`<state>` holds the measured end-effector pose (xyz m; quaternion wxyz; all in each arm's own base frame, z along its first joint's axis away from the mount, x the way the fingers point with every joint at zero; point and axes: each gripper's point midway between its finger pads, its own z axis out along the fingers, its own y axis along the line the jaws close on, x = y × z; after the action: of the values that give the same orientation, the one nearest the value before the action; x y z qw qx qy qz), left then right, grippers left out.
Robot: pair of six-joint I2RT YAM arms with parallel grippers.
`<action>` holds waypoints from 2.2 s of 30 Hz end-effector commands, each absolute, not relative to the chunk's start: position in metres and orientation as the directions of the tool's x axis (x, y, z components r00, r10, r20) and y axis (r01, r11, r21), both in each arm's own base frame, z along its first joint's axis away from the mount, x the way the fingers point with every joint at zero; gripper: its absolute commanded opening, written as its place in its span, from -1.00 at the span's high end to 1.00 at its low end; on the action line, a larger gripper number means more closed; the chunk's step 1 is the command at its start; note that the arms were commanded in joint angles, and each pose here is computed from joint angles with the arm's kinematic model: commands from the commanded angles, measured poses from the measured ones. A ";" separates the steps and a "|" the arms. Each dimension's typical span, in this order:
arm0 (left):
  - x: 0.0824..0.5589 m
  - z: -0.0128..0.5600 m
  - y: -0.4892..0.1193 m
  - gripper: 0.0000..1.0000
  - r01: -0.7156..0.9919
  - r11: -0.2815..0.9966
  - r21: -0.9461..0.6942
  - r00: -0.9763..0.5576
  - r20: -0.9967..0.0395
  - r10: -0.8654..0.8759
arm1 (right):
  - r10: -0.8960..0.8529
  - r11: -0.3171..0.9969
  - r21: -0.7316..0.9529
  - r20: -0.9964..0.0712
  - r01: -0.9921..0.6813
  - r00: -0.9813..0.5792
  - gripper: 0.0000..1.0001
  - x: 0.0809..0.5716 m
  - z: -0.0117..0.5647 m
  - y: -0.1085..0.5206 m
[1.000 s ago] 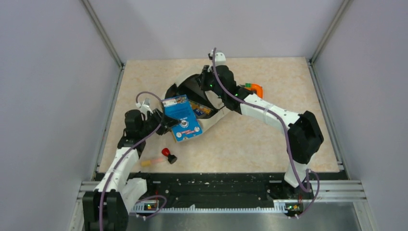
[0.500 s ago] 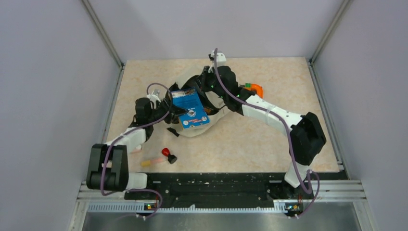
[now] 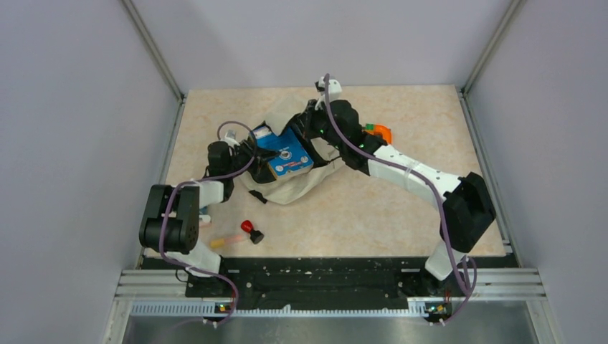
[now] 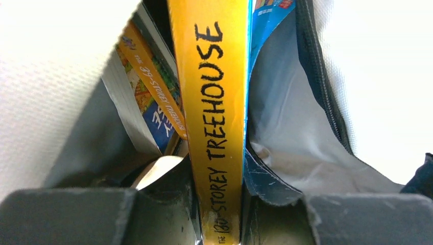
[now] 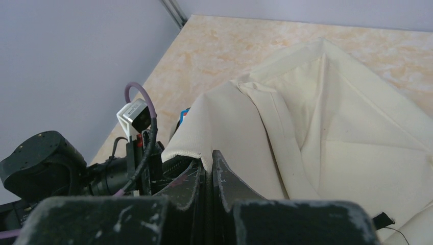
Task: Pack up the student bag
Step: Place the book in the student bag.
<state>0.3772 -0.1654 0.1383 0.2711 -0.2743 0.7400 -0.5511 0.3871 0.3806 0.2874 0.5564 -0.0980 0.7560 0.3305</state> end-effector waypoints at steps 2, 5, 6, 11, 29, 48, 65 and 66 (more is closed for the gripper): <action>0.400 0.159 -0.152 1.00 -0.056 0.256 -0.965 -0.605 -0.171 -0.778 | 0.340 0.716 0.402 -0.915 -0.571 -0.217 1.00 0.376 0.366 0.367; 0.396 0.146 -0.147 1.00 -0.110 0.251 -0.962 -0.578 -0.144 -0.803 | 0.345 0.703 0.405 -0.913 -0.585 -0.218 1.00 0.374 0.368 0.371; 0.395 0.142 -0.145 1.00 -0.124 0.244 -0.962 -0.565 -0.134 -0.814 | 0.344 0.701 0.404 -0.913 -0.587 -0.218 1.00 0.373 0.368 0.372; 0.393 0.138 -0.138 1.00 -0.156 0.239 -0.958 -0.513 -0.128 -0.849 | 0.328 0.701 0.390 -0.920 -0.597 -0.215 1.00 0.366 0.366 0.377; 0.455 0.178 -0.203 1.00 -0.034 0.250 -0.968 -0.464 -0.207 -0.861 | 0.240 0.749 0.292 -0.956 -0.595 -0.169 1.00 0.355 0.350 0.391; 0.419 0.158 -0.191 -0.59 -0.015 0.525 -0.851 -0.526 -0.439 -0.728 | 0.212 0.784 0.253 -0.967 -0.567 -0.138 1.00 0.360 0.349 0.382; 0.410 0.139 -0.213 0.28 0.085 0.585 -0.806 -0.656 -0.487 -0.576 | 0.197 0.774 0.248 -0.969 -0.583 -0.150 1.00 0.357 0.342 0.385; 0.412 0.141 -0.214 0.29 0.088 0.581 -0.809 -0.650 -0.489 -0.582 | 0.195 0.776 0.247 -0.969 -0.581 -0.151 1.00 0.357 0.341 0.384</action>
<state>0.3950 -0.1984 0.1094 0.3499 -0.1987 0.8260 -0.3948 0.3674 0.3854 0.2851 0.5955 -0.1505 0.7417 0.2693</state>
